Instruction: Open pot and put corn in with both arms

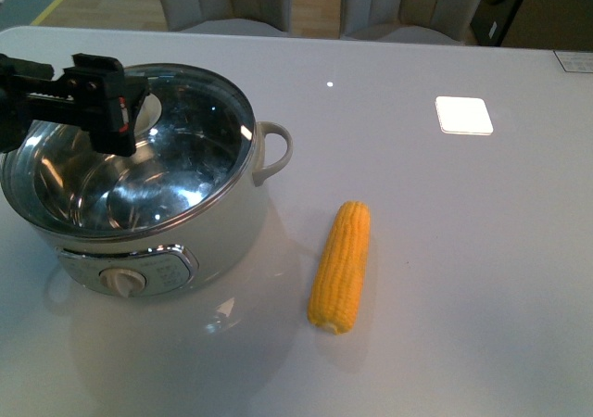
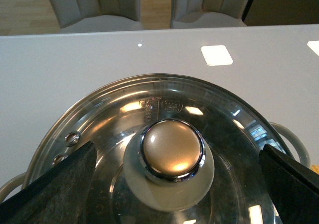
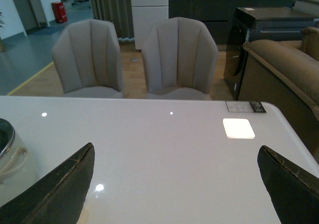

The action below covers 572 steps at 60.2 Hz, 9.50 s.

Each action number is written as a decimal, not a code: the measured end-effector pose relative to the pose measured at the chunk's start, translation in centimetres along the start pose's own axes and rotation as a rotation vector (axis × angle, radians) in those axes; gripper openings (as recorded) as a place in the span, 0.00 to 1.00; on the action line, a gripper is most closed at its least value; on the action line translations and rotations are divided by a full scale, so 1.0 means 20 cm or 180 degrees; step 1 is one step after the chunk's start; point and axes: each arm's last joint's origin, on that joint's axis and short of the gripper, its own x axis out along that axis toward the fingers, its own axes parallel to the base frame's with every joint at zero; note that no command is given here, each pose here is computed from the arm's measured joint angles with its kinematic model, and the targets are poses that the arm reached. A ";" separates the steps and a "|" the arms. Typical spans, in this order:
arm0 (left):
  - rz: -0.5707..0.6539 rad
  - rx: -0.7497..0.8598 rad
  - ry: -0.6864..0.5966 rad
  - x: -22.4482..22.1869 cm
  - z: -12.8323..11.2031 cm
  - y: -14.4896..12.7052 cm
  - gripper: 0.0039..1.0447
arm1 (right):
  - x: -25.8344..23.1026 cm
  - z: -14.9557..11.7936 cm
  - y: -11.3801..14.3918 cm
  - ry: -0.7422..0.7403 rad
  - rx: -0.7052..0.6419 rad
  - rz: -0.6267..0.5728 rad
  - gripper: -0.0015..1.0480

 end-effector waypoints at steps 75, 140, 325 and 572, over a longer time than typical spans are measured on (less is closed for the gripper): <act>0.0158 -0.0007 0.0122 0.25 -0.09 -0.01 0.67 | 0.00 0.00 0.00 0.0000 0.0000 0.0000 0.92; 0.0269 -0.0021 0.0079 0.19 0.07 -0.04 0.41 | 0.00 0.00 0.00 0.0000 0.0000 0.0000 0.92; 0.1533 -0.0471 0.0141 0.08 -0.74 1.20 0.41 | 0.00 0.00 0.00 0.0000 -0.0001 0.0000 0.92; 0.0913 -0.0093 -0.1134 -1.07 -0.04 -0.05 0.03 | 0.03 -0.01 0.00 0.1822 0.0888 0.0005 0.92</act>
